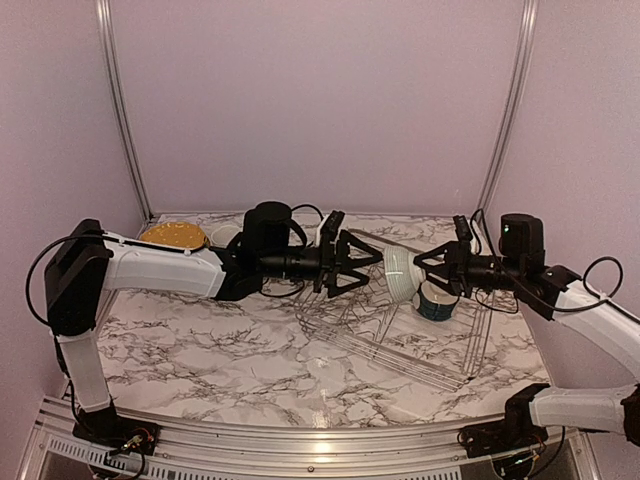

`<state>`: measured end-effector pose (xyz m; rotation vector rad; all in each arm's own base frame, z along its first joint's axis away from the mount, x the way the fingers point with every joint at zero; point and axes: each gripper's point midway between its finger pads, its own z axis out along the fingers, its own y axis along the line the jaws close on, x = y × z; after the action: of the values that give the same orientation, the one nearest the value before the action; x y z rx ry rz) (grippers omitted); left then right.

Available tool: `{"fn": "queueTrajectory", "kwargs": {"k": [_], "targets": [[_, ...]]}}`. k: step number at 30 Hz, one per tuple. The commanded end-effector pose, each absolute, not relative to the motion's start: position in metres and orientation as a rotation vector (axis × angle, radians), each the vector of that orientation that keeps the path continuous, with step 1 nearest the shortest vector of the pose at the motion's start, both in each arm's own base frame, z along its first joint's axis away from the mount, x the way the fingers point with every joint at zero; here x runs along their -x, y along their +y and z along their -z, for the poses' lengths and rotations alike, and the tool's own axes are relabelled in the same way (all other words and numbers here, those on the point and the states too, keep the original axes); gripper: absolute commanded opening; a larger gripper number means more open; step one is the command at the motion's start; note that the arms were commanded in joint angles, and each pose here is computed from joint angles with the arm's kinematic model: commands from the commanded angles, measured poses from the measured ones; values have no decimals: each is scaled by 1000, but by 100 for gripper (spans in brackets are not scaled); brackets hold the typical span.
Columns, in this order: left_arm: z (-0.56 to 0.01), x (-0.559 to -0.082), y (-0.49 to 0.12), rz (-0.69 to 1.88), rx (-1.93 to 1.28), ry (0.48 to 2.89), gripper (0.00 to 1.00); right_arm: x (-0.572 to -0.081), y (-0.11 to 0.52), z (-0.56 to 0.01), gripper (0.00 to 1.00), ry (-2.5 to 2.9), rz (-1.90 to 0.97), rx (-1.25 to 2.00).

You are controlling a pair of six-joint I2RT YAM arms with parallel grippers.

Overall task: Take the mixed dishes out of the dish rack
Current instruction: Pass from the right arm to the left

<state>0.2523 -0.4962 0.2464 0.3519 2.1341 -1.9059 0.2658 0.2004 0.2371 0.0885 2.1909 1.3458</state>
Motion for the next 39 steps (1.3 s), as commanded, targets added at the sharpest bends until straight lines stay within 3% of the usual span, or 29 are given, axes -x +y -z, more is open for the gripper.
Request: {"fn": "queueTrajectory", "kwargs": {"k": [1,8,32,36,39], "targets": [[-292,-239,-513,2143,-410,1938,92,-266,209,-270,23,2064,-1442,-15],[-286,-234,-525,2197,-405,1945,83,-262,221,-270,23,2048,-1494,15],[-281,-230,-523,2231,-383,1949,12,-256,242,-268,23,2056,-1527,46],[-281,-230,-522,2211,-392,1956,0,-255,243,-269,27,2055,-1529,52],[-283,-229,-521,2199,-401,1954,0,-254,244,-269,38,2057,-1527,56]]}}
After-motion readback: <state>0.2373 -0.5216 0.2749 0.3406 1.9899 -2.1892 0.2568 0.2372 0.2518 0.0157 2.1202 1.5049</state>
